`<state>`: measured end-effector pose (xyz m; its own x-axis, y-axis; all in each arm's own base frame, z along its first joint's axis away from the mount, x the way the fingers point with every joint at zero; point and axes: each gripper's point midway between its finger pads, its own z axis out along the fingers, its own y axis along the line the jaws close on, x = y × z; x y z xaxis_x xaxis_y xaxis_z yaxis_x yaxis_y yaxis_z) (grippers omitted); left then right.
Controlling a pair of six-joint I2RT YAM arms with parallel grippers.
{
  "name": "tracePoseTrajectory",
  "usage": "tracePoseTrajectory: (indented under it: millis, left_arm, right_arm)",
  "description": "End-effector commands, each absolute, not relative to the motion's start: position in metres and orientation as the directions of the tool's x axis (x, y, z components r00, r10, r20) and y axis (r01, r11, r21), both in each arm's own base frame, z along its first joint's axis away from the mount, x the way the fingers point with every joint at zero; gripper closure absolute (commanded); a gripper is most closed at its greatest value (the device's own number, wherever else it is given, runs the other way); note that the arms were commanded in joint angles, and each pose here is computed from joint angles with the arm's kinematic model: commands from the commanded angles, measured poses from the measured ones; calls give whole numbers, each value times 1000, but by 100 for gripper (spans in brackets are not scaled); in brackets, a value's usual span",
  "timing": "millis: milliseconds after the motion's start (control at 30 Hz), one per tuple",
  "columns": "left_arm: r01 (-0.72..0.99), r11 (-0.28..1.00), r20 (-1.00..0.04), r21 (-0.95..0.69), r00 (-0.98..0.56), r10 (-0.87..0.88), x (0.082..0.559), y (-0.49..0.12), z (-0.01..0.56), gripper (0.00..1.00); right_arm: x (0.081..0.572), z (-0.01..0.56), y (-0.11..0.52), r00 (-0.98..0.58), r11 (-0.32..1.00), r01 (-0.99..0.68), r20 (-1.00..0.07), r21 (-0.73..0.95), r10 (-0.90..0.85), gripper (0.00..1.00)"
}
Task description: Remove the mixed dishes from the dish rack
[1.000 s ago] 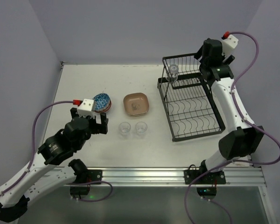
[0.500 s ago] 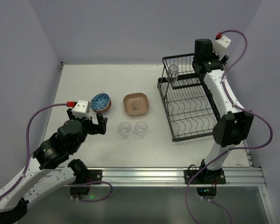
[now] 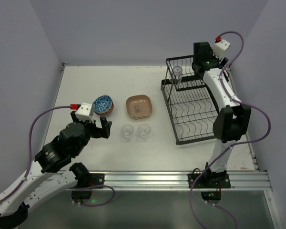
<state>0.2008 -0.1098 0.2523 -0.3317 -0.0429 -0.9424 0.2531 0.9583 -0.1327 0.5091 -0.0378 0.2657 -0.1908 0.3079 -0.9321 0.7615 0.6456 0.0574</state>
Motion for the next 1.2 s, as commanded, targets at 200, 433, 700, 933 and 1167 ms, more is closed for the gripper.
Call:
tracePoseTrajectory:
  millis: [200, 433, 700, 933, 1167]
  left_arm:
    - [281, 948, -950, -149, -308, -59, 205, -119, 259, 0]
    - [279, 950, -947, -140, -318, -46, 207, -121, 256, 0]
    - [268, 953, -950, -140, -308, -53, 206, -117, 260, 0]
    - [264, 952, -957, -154, -280, -78, 206, -115, 273, 0]
    - [505, 790, -934, -347, -260, -244, 189, -168, 344, 0]
  right_arm:
    - [518, 283, -51, -93, 583, 808, -960, 83, 266, 36]
    - [516, 294, -46, -71, 610, 785, -963, 108, 262, 67]
    - [498, 346, -30, 17, 688, 686, -950, 239, 313, 84]
    - [461, 417, -7, 131, 782, 478, -913, 400, 387, 85]
    - [386, 433, 78, 43, 790, -101, -791, 604, 610, 93]
